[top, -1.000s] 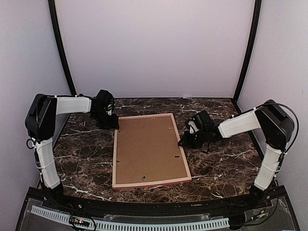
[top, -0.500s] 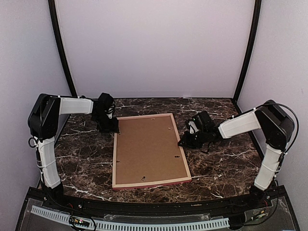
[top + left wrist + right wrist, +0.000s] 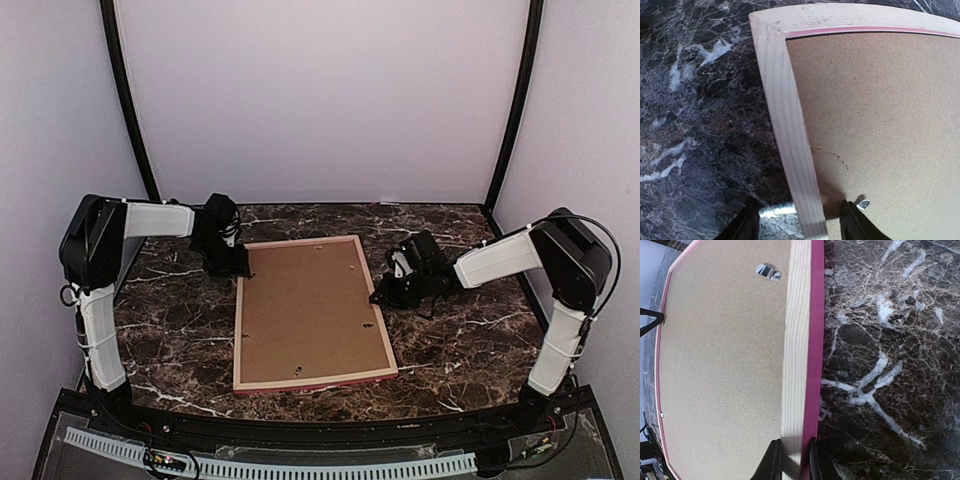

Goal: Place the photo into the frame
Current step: Press the fastener onto the backboard.

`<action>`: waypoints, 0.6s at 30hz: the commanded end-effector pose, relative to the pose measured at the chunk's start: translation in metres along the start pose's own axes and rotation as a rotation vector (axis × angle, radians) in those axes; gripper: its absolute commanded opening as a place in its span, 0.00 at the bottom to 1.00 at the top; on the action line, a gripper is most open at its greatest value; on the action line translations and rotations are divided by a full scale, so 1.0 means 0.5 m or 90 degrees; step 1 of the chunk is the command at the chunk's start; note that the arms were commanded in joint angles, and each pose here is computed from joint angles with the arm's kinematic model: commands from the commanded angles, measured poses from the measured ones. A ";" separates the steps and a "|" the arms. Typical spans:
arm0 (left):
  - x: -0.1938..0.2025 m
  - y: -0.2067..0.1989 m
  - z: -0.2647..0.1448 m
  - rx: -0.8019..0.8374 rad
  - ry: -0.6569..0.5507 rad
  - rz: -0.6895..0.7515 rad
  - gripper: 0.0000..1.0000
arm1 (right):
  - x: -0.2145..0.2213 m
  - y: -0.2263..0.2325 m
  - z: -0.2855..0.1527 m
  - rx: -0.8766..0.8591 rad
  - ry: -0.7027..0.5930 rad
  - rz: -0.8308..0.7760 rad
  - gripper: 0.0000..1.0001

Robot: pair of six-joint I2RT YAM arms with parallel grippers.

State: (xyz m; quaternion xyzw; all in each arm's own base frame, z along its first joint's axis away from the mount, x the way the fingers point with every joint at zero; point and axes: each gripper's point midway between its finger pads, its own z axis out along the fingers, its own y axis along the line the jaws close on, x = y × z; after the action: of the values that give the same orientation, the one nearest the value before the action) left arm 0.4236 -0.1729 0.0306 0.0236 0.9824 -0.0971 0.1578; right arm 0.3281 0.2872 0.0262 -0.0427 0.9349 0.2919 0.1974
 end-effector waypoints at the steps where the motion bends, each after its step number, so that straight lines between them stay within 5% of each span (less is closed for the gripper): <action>1: 0.024 -0.029 0.011 0.036 0.035 0.016 0.57 | 0.111 -0.069 0.028 0.064 0.113 0.030 0.16; 18: 0.062 -0.044 0.023 0.035 0.063 0.039 0.59 | 0.111 -0.068 0.029 0.064 0.115 0.029 0.16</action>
State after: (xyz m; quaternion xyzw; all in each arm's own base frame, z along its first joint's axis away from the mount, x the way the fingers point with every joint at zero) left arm 0.4174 -0.1930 0.0292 0.0454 0.9801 -0.1213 0.1503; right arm 0.3281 0.2873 0.0263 -0.0430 0.9349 0.2920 0.1973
